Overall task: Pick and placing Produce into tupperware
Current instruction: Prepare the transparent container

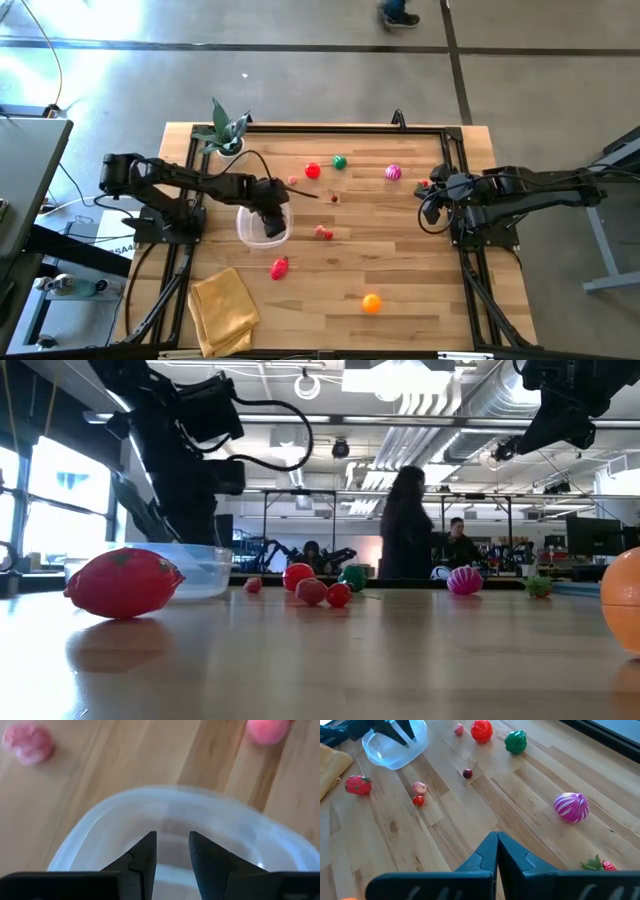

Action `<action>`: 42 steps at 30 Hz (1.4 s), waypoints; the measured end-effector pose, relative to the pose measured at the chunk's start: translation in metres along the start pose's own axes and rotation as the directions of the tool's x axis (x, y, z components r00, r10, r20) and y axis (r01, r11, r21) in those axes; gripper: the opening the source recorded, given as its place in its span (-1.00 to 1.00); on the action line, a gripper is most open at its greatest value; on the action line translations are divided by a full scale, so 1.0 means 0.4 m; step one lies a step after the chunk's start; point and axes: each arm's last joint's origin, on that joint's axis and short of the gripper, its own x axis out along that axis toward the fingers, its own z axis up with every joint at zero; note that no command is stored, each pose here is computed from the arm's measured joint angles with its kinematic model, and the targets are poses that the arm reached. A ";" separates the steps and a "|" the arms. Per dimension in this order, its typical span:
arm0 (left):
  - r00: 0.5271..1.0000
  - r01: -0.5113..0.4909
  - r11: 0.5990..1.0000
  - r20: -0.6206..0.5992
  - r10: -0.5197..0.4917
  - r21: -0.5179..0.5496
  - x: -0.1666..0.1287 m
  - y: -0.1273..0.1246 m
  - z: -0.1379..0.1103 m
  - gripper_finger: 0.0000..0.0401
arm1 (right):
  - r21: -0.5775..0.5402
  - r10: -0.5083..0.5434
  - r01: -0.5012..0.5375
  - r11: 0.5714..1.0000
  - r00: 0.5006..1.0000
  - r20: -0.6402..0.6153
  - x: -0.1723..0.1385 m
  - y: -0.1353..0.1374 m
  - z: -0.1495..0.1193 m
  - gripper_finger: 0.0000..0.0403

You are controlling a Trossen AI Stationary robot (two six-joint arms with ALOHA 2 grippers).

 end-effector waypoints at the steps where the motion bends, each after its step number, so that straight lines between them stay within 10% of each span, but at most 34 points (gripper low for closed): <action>1: 1.000 0.007 1.000 -0.012 -0.007 0.001 0.006 -0.002 0.003 -0.47 | 0.000 0.001 -0.001 1.000 1.000 0.000 0.000 0.000 0.000 -1.00; 22: 0.976 0.085 0.985 -0.211 -0.052 0.150 0.136 -0.131 0.185 -0.47 | -0.007 0.003 -0.003 1.000 1.000 0.004 0.000 0.001 0.001 -1.00; 42: 0.988 0.109 0.975 -0.133 -0.084 0.194 0.120 -0.185 0.243 -0.47 | -0.007 0.010 -0.010 1.000 1.000 -0.002 0.000 0.001 0.000 -1.00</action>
